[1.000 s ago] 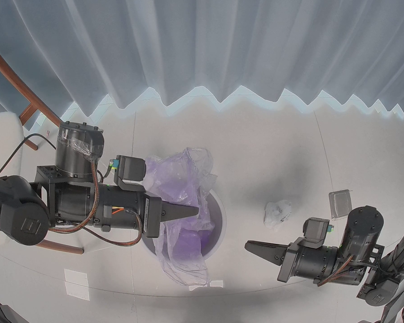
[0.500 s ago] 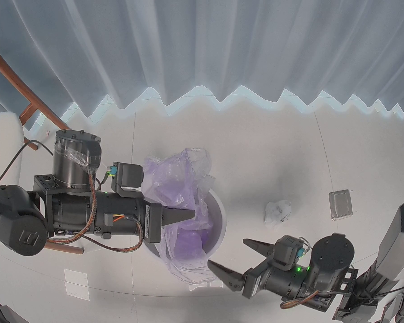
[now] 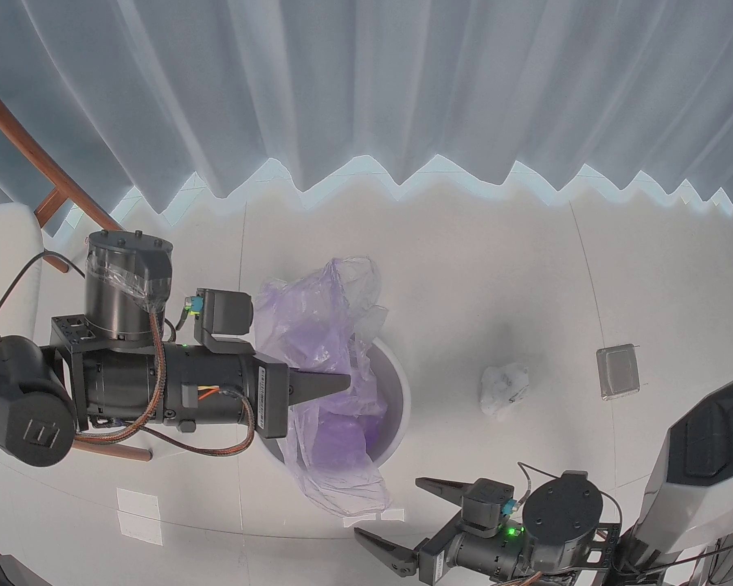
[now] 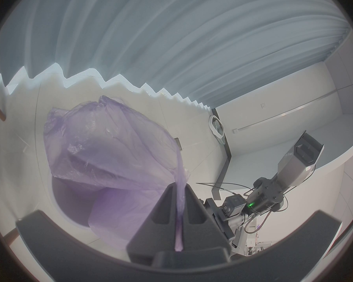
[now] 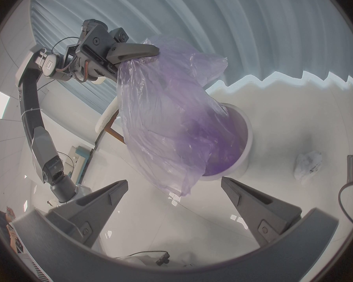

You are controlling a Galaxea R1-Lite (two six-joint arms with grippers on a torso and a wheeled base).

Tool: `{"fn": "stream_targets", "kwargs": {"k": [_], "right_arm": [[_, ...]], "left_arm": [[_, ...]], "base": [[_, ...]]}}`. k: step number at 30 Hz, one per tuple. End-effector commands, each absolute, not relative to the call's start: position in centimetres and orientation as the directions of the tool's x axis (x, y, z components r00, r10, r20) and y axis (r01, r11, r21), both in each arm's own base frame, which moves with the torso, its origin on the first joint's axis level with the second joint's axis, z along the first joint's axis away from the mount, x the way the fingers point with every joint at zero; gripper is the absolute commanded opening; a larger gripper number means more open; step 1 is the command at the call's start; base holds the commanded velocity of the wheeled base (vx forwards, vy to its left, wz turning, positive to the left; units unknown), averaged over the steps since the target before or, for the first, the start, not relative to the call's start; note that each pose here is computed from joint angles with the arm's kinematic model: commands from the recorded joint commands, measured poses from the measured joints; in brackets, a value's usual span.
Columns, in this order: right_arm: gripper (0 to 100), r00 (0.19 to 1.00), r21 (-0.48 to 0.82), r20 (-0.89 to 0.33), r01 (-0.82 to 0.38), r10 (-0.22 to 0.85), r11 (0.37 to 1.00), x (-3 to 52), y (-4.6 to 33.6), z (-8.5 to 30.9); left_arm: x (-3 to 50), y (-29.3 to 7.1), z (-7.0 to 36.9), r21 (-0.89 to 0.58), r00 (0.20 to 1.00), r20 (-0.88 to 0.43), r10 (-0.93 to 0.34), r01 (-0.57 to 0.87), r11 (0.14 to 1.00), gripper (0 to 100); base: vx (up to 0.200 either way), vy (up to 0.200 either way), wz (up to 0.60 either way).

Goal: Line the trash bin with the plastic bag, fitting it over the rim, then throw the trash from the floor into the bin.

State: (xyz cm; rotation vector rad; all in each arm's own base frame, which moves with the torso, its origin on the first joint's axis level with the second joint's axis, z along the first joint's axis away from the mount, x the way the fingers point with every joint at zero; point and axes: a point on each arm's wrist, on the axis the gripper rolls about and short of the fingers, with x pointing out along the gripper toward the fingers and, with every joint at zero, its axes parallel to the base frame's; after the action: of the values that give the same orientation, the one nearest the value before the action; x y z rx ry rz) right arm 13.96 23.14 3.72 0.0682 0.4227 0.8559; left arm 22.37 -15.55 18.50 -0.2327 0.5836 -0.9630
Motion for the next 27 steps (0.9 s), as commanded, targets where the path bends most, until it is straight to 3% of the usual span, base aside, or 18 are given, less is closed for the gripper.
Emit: {"fn": "stream_targets", "kwargs": {"k": [1, 12, 26, 27], "right_arm": [[100, 0.586, 0.230, -0.317, -0.715, 0.746, 0.660, 14.8, 24.2, 3.0], [100, 0.651, 0.239, -0.268, -0.669, 0.710, 0.704, 18.1, 25.1, 2.6], [100, 0.681, 0.256, -0.206, -0.655, 0.702, 0.711, 19.8, 27.2, 1.7], [0, 0.684, 0.260, -0.205, -0.652, 0.700, 0.712, 19.8, 27.2, 1.7]], "left_arm": [[22.2, -15.5, 18.6, -0.433, 0.434, -0.359, -0.826, 0.706, 0.560, 0], [22.1, -15.4, 18.5, -0.434, 0.433, -0.362, -0.825, 0.705, 0.560, 0], [22.1, -15.4, 18.6, -0.433, 0.434, -0.359, -0.826, 0.706, 0.560, 0], [22.1, -15.4, 18.6, -0.433, 0.434, -0.359, -0.826, 0.706, 0.560, 0]], "base": [[0.000, 0.000, 0.00], [0.000, 0.000, 0.00], [0.000, 0.000, 0.00], [0.000, 0.000, 0.00]]}}
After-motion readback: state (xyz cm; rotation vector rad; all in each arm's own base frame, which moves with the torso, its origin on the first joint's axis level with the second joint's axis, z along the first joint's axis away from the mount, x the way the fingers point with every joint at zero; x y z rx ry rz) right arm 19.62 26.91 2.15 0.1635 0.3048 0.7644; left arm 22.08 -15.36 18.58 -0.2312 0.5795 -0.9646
